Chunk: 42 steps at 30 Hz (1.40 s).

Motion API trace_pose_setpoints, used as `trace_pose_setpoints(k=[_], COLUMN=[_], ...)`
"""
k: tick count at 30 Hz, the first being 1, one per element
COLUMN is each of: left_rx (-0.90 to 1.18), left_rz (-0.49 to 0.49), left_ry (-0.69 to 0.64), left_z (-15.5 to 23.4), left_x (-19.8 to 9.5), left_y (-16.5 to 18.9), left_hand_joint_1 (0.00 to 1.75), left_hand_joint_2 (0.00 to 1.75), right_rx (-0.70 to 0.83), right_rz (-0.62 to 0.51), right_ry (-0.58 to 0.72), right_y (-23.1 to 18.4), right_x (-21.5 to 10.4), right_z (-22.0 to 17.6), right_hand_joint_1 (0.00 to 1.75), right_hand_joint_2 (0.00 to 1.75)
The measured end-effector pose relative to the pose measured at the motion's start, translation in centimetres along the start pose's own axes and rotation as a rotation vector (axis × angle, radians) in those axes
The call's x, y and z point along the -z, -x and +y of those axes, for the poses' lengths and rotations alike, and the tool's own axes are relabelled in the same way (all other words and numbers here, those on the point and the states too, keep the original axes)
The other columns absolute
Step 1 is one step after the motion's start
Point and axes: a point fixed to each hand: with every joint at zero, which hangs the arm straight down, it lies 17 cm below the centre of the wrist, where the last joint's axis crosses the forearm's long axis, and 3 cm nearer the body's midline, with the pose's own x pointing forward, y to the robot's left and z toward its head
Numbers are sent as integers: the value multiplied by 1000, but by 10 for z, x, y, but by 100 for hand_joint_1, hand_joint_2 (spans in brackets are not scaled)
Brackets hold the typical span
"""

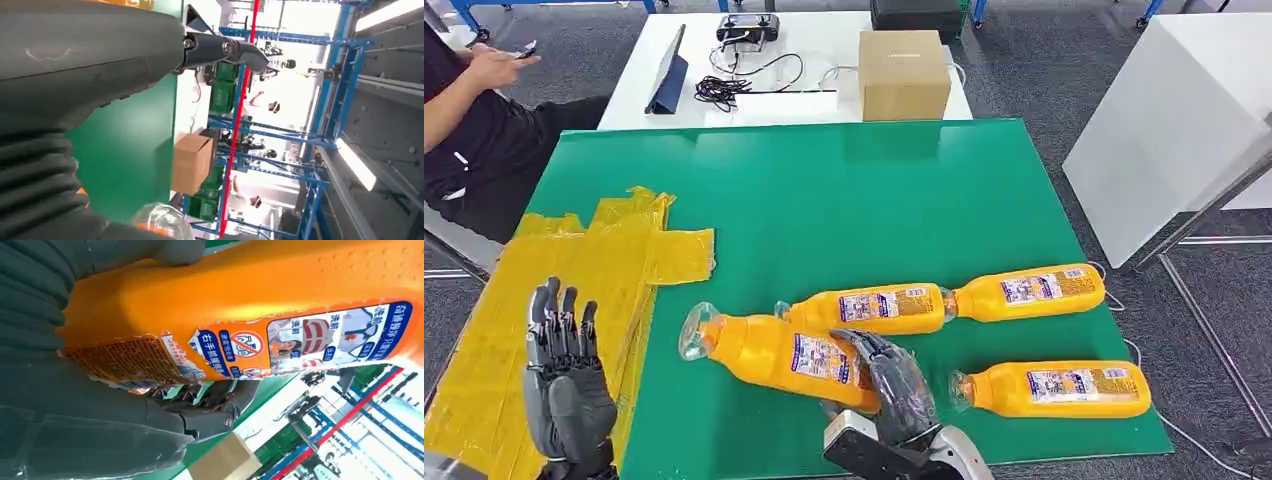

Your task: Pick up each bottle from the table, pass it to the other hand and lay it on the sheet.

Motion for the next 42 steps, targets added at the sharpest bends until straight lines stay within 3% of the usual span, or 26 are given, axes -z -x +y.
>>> trace_pose_setpoints(k=[7, 17, 30, 35, 42], left_rx=[-141, -260, -516, -561, -579], left_rz=[78, 176, 249, 251, 252], left_ry=[-44, -5, 170, 219, 224], left_z=[1, -15, -59, -69, -70], left_x=[-2, -10, -21, -25, -25], left_y=[15, 35, 42, 39, 39], left_hand_joint_1=[0, 0, 0, 0, 0], left_hand_joint_2=[175, 175, 175, 175, 175], right_rx=[108, 136, 67, -87, -197], right_rz=[-166, -228, -278, -271, -304], right_ry=[100, 166, 203, 229, 149], right_y=[-39, -57, -75, -75, -91], right_x=[5, 14, 53, 64, 73], right_z=[-19, -33, -37, -37, -6], right_hand_joint_1=[175, 175, 175, 175, 175], right_hand_joint_2=[175, 175, 175, 175, 175])
